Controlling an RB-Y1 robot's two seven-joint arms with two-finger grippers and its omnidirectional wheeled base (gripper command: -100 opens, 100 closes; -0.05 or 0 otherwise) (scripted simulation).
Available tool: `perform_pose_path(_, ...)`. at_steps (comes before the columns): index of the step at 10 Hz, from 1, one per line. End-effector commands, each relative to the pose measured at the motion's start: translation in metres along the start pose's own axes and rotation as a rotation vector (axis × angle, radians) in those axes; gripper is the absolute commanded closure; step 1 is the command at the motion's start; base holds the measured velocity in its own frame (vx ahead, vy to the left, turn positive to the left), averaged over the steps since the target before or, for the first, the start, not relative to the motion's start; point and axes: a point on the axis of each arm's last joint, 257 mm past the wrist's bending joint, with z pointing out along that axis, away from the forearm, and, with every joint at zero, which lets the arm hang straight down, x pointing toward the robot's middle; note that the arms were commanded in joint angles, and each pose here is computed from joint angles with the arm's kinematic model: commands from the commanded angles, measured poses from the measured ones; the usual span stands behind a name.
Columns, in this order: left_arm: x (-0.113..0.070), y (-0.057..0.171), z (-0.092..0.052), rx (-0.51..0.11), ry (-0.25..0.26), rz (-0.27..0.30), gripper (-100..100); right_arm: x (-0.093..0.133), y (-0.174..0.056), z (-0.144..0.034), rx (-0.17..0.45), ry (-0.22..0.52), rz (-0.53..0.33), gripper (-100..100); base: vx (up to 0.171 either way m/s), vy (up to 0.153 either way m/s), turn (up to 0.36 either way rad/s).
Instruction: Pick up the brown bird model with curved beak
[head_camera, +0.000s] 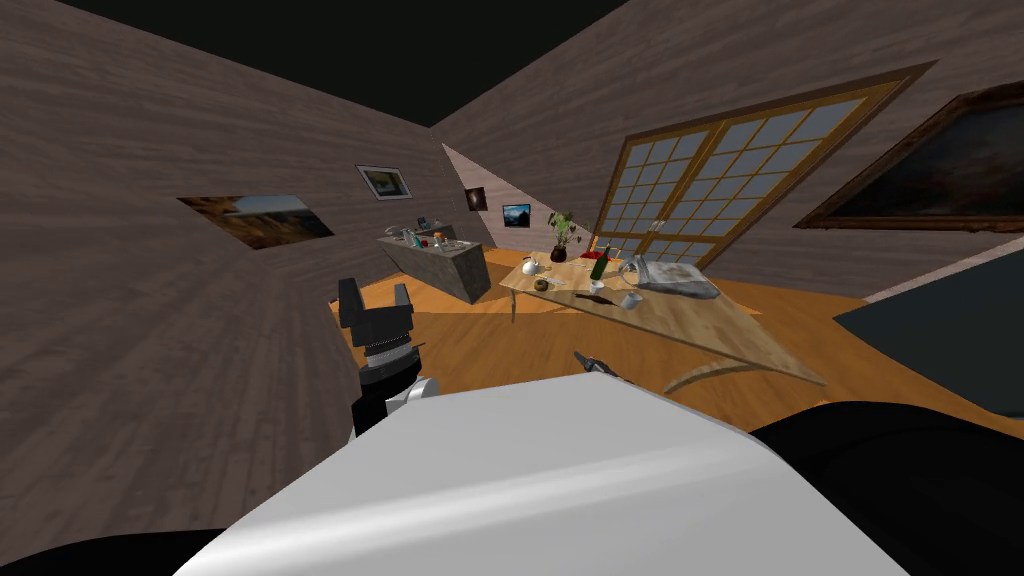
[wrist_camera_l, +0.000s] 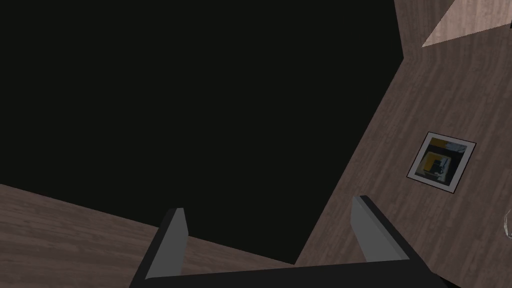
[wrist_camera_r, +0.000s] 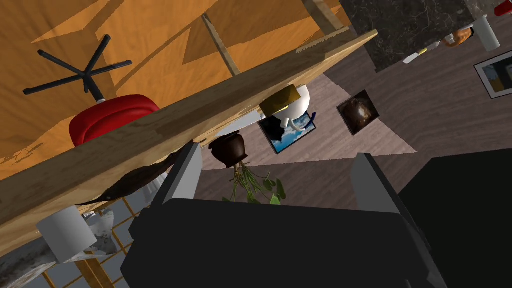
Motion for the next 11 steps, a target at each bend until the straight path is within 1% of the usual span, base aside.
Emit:
perform_pose_path(1,0.0,0.0,0.0,0.0,0.0,0.0,0,0.012,-0.025,-0.007,0.05,0.039,-0.026,-100,0.028,0.065,0.098)
perform_pose_path(2,0.0,0.0,0.0,0.0,0.0,0.0,0,0.026,-0.052,-0.02,0.101,0.098,-0.081,-100,0.052,0.075,0.205)
perform_pose_path(3,0.0,0.0,0.0,0.0,0.0,0.0,0,0.033,-0.065,-0.026,0.129,0.112,-0.079,-100,0.044,0.044,0.124)
perform_pose_path(4,0.0,0.0,0.0,0.0,0.0,0.0,0,0.047,-0.096,-0.045,0.189,0.175,-0.133,-100,0.054,0.052,0.236)
perform_pose_path(5,0.0,0.0,0.0,0.0,0.0,0.0,0,0.049,-0.102,-0.048,0.202,0.182,-0.134,-100,0.049,0.033,0.123)
perform_pose_path(6,0.0,0.0,0.0,0.0,0.0,0.0,0,0.049,-0.102,-0.048,0.202,0.182,-0.134,-100,0.022,0.006,0.002)
perform_pose_path(7,0.0,0.0,0.0,0.0,0.0,0.0,0,0.056,-0.124,-0.064,0.24,0.235,-0.191,-100,0.048,0.023,0.233)
perform_pose_path(8,0.0,0.0,0.0,0.0,0.0,0.0,0,0.061,-0.138,-0.073,0.271,0.251,-0.189,-100,0.057,0.017,0.147)
perform_pose_path(9,0.0,0.0,0.0,0.0,0.0,0.0,0,0.067,-0.163,-0.094,0.317,0.308,-0.246,-100,0.08,0.03,0.237)
perform_pose_path(10,0.0,0.0,0.0,0.0,0.0,0.0,0,0.068,-0.167,-0.096,0.325,0.312,-0.246,-100,0.079,0.012,0.142)
perform_pose_path(11,0.0,0.0,0.0,0.0,0.0,0.0,0,0.072,-0.191,-0.118,0.369,0.368,-0.301,-100,0.096,0.006,0.286)
